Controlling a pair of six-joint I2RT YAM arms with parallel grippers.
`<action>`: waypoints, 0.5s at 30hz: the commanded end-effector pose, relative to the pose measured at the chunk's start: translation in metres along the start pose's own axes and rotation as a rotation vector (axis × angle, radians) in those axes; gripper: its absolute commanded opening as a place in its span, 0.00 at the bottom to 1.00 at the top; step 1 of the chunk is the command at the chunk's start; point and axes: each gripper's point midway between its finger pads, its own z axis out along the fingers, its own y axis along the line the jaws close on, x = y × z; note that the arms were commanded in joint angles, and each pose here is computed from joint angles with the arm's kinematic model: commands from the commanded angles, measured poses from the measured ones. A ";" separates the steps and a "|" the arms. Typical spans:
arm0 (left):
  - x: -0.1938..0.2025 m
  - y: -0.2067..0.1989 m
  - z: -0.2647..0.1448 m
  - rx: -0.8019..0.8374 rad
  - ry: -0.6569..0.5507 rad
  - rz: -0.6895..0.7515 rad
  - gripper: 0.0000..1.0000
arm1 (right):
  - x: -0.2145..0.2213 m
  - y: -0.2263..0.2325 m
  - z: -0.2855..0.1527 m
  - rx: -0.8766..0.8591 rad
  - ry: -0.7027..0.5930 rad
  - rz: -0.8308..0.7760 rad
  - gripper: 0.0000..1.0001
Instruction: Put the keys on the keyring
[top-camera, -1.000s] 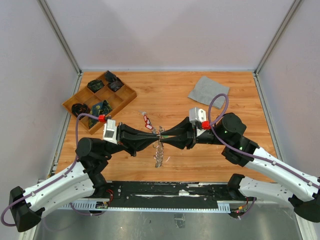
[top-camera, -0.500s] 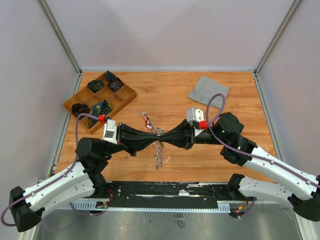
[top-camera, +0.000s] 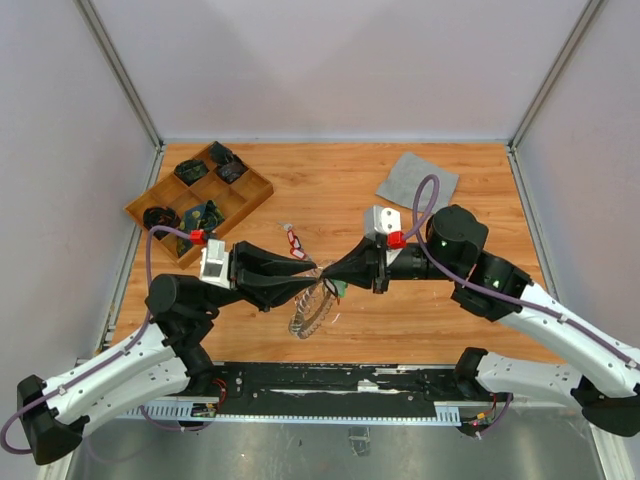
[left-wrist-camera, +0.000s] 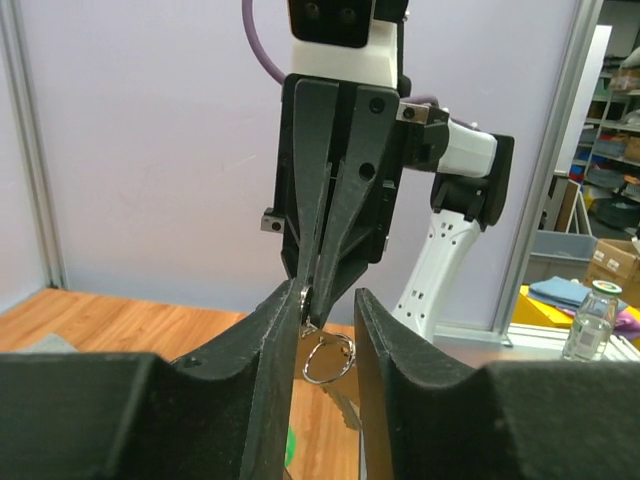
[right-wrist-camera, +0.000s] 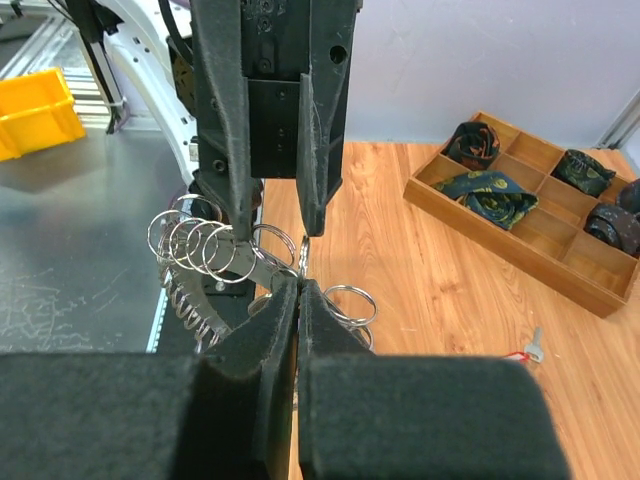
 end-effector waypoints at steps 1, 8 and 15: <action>-0.018 -0.006 0.004 0.024 -0.014 0.057 0.35 | -0.001 -0.001 -0.010 0.000 0.119 -0.049 0.01; -0.008 0.000 0.005 0.008 0.086 0.101 0.39 | 0.004 0.004 -0.028 -0.026 0.301 -0.037 0.01; 0.007 0.006 0.009 0.015 0.195 0.124 0.41 | 0.016 0.009 -0.044 -0.066 0.483 0.002 0.00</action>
